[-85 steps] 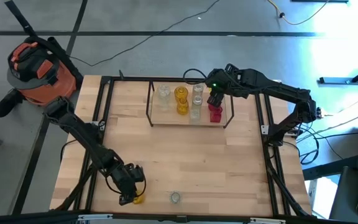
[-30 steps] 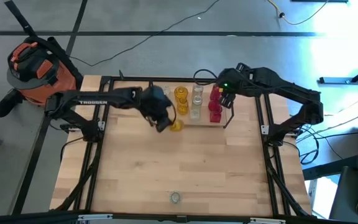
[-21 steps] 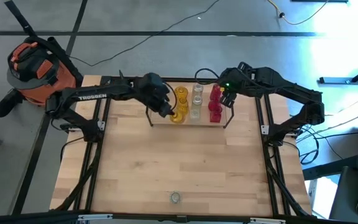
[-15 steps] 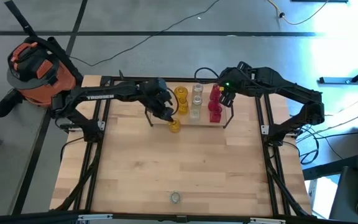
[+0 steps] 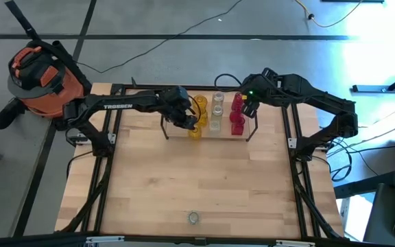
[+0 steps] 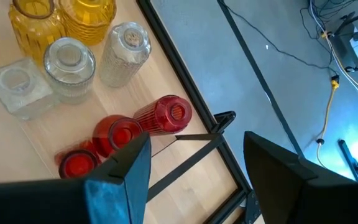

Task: Sort vases onto shelf
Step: Put the yellow vase on the shelf aligned with the other yellow vases

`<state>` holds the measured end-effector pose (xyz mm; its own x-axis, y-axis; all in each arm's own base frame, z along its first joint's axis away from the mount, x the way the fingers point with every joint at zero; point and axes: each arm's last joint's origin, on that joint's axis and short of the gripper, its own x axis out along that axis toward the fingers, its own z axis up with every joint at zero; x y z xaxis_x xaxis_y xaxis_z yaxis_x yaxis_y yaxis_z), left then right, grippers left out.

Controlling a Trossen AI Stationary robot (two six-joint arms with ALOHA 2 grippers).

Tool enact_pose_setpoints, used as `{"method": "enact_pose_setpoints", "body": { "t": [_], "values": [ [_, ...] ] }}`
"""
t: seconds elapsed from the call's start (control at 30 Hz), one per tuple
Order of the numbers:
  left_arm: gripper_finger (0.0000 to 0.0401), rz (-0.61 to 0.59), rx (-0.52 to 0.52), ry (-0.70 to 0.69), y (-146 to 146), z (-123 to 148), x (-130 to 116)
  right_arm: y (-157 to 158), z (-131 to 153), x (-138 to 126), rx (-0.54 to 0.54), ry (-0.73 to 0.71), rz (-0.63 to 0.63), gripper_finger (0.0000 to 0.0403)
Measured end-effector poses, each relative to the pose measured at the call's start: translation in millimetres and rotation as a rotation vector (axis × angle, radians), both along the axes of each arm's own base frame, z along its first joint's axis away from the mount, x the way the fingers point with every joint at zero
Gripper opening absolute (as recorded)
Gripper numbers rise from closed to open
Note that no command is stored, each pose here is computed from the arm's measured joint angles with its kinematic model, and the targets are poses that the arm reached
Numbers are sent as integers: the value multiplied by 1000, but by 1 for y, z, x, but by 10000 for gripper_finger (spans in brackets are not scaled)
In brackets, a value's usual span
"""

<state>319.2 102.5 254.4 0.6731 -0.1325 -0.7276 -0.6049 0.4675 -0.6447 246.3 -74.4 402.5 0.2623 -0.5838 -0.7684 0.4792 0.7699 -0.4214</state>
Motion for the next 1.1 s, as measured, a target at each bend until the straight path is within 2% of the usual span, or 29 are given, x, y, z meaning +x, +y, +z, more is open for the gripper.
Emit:
{"method": "enact_pose_setpoints", "body": {
  "t": [0.47,0.77,1.1],
  "values": [
    [6,61,-8,-31,2,-15,19,-1,1,2,-5,-20,0,211],
    [7,100,32,-27,5,-15,19,0,1,2,-4,-15,0,211],
    [35,151,57,-16,6,-15,19,-1,1,2,-4,-15,0,211]
  ]
}}
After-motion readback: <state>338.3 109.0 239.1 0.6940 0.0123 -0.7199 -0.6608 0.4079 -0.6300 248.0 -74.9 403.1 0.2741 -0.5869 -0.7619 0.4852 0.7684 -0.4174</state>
